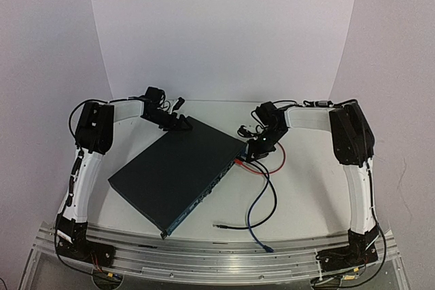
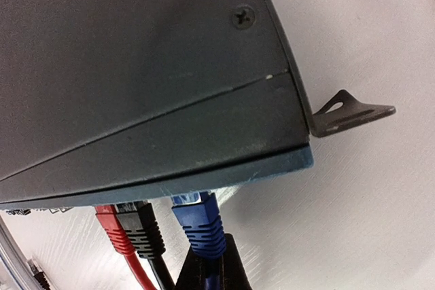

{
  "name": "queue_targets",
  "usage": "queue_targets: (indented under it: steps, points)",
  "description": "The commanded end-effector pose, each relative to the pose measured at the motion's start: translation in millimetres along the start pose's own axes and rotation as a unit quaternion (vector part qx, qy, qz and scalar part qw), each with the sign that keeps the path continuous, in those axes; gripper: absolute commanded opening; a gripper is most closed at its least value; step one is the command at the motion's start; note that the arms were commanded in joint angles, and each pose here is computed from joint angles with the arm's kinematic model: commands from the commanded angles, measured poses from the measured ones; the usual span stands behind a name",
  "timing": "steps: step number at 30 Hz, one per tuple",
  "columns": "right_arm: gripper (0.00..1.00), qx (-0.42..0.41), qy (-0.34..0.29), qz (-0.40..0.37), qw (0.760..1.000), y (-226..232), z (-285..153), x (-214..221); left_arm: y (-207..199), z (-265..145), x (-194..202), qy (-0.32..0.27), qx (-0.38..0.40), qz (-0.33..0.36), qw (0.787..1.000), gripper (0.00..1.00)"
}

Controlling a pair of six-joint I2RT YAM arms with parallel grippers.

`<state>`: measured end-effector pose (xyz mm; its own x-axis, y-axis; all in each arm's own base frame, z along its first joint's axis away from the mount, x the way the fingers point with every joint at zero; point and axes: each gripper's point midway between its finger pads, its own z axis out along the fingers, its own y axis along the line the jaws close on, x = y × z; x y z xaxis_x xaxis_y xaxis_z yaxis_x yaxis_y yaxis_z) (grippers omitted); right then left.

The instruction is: Insert the plug into the switch port

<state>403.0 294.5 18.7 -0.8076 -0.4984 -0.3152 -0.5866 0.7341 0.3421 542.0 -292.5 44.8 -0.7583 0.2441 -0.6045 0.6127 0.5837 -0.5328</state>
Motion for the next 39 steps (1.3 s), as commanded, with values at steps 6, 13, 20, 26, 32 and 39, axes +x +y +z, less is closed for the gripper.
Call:
queue_targets:
  steps: [6, 13, 20, 26, 32, 39]
  points:
    - [0.0, -0.034, -0.164, -0.066, 0.984, 23.2, -17.0, -104.4, -84.8, 63.2, 53.8, 0.081, 0.133, 0.034, 0.987, 0.82]
    - [0.0, -0.038, -0.184, -0.08, 0.979, 31.8, -15.9, -120.0, -99.4, 70.7, 63.3, 0.094, 0.15, 0.044, 0.983, 0.82]
    - [0.0, -0.022, -0.195, -0.077, 0.978, 28.6, -21.7, -124.8, -97.3, 72.1, 68.1, 0.101, 0.133, 0.05, 0.985, 0.82]
    - [0.04, -0.002, -0.187, -0.076, 0.979, 24.2, -25.2, -113.5, -87.1, 65.1, 56.5, 0.082, 0.095, 0.062, 0.99, 0.89]
    - [0.1, 0.013, -0.178, -0.08, 0.981, 20.3, -27.0, -102.5, -61.1, 48.1, 26.9, 0.036, 0.017, 0.041, 0.998, 0.93]
    - [0.13, 0.015, -0.172, -0.08, 0.982, 21.5, -30.5, -92.4, -56.0, 32.9, 0.8, 0.002, -0.029, 0.036, 0.999, 0.99]
